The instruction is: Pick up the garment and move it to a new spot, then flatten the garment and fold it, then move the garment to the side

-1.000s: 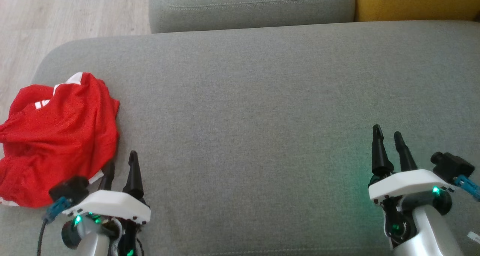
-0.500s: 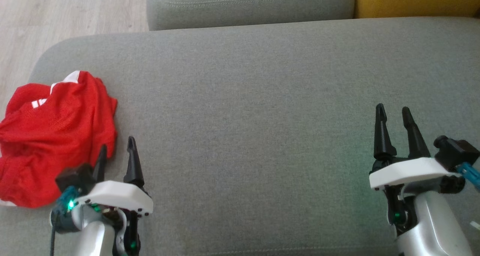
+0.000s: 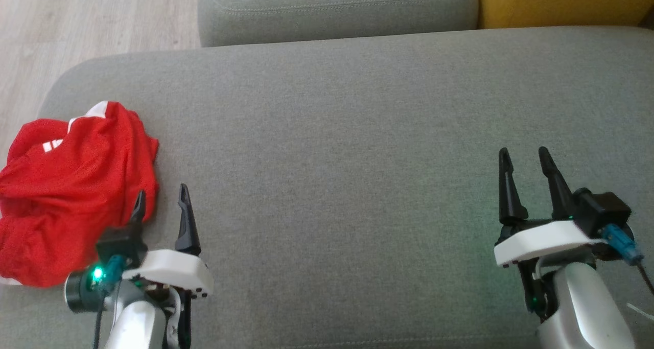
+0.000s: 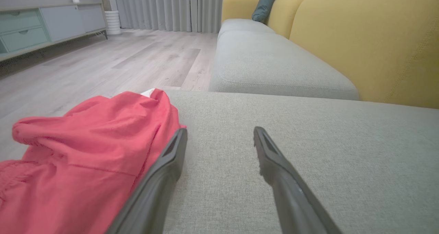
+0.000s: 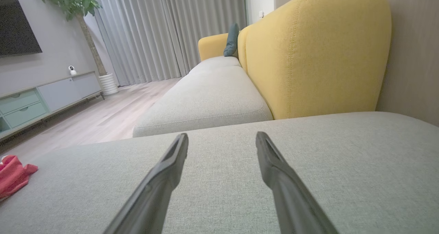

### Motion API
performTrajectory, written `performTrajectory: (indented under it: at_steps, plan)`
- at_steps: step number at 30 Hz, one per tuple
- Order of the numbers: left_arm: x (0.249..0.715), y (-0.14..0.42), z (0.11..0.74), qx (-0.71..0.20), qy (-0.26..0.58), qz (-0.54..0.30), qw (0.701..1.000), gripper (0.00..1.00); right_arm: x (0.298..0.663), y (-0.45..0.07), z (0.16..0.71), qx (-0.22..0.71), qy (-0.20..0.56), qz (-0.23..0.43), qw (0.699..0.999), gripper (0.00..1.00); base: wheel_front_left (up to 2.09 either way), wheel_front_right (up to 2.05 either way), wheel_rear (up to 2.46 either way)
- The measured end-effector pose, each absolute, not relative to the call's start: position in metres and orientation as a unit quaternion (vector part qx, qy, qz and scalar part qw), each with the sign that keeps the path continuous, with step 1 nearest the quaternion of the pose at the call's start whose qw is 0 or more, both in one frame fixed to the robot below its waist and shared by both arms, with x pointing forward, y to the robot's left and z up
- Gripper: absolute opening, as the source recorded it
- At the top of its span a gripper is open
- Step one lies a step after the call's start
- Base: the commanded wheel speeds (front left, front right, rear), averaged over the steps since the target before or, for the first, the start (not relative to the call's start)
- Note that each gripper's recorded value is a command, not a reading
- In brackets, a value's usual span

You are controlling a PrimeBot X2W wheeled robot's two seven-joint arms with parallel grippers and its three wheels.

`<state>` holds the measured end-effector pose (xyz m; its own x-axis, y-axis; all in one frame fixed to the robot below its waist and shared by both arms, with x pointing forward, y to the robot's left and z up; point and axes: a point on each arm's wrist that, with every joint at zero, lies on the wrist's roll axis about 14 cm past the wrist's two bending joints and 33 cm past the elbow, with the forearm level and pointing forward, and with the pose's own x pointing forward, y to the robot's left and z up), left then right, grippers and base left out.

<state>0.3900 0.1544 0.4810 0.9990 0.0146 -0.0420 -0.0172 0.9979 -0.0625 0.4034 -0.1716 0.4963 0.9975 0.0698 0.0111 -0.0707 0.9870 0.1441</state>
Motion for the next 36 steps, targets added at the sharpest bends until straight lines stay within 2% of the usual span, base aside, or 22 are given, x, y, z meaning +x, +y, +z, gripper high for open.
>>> performTrajectory:
  at_steps: [15, 22, 28, 36]
  plan:
    - [0.391, 0.149, 0.491, 0.046, -0.014, -0.005, 0.999, 1.0, 0.401, -0.177, 0.495, 0.0, -0.008, 0.036, 0.999, 1.0, 0.0, 0.0, 0.0]
    - [0.389, 0.153, 0.49, 0.045, -0.011, 0.003, 0.999, 1.0, 0.409, -0.17, 0.499, -0.003, -0.015, 0.047, 0.999, 1.0, 0.0, 0.0, 0.0]
    - [0.377, 0.172, 0.487, 0.038, -0.005, 0.033, 0.999, 1.0, 0.422, -0.133, 0.497, -0.002, -0.014, 0.098, 0.995, 1.0, 0.0, 0.0, 0.0]
    - [0.337, 0.232, 0.49, 0.04, -0.003, 0.126, 0.991, 1.0, 0.436, -0.046, 0.496, 0.01, -0.013, 0.21, 0.978, 1.0, 0.0, 0.0, 0.0]
